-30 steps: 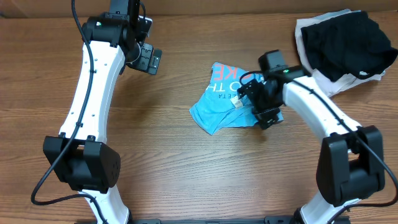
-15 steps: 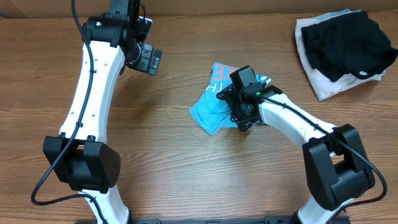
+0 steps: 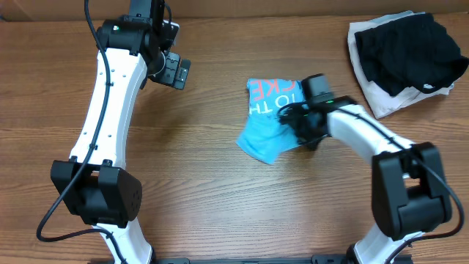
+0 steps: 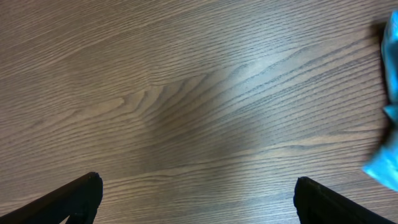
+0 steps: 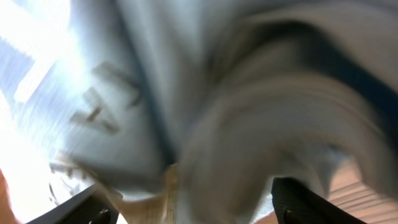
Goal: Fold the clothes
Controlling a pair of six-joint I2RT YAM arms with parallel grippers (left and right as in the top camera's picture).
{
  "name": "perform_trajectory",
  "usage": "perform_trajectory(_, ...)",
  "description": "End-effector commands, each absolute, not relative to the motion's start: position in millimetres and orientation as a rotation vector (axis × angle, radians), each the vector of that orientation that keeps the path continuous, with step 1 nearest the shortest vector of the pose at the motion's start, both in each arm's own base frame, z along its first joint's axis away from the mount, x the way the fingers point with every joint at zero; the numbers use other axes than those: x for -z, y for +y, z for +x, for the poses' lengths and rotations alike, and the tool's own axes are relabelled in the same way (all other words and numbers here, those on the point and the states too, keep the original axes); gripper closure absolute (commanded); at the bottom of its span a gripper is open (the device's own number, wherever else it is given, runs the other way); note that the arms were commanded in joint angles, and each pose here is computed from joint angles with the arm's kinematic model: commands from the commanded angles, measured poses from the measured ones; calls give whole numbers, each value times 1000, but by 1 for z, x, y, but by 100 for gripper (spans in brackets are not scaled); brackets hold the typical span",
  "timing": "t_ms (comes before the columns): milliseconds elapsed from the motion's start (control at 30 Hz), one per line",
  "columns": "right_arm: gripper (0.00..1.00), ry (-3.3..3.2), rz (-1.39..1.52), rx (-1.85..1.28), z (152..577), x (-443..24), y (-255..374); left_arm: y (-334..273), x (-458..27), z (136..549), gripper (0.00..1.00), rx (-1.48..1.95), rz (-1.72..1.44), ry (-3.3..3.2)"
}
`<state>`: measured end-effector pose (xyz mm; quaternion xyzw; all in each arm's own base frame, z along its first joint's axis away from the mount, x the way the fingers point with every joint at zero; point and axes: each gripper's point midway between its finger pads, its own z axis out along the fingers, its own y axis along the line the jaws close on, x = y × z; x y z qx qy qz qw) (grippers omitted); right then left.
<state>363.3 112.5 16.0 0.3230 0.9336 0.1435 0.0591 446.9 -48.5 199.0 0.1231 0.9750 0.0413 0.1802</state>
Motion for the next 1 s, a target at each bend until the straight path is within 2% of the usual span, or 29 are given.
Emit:
perform_trajectory(0, 21, 2832, 861, -298, 370, -7, 68, -44, -202, 448, 0, -114, 323, 2751)
perform_trajectory(100, 20, 2813, 750, -289, 381, -10, 49, -45, -201, 448, 0, -113, 324, 2751)
perform_trajectory(233, 7, 2865, 722, -509, 373, -14, 62, -44, -201, 446, 0, -114, 324, 2758)
perform_trajectory(367, 7, 2882, 769, -750, 366, -22, 90, -45, -201, 446, 0, -112, 320, 2758)
perform_trajectory(567, 8, 2800, 972, -757, 377, -23, 109, -47, -201, 446, 0, -90, 314, 2760)
perform_trajectory(833, 23, 2647, 1045, -646, 405, -25, 109, -50, -201, 446, 0, -66, 318, 2760)
perform_trajectory(967, 43, 2624, 1051, -568, 408, -23, 100, -50, -201, 446, 0, -66, 318, 2758)
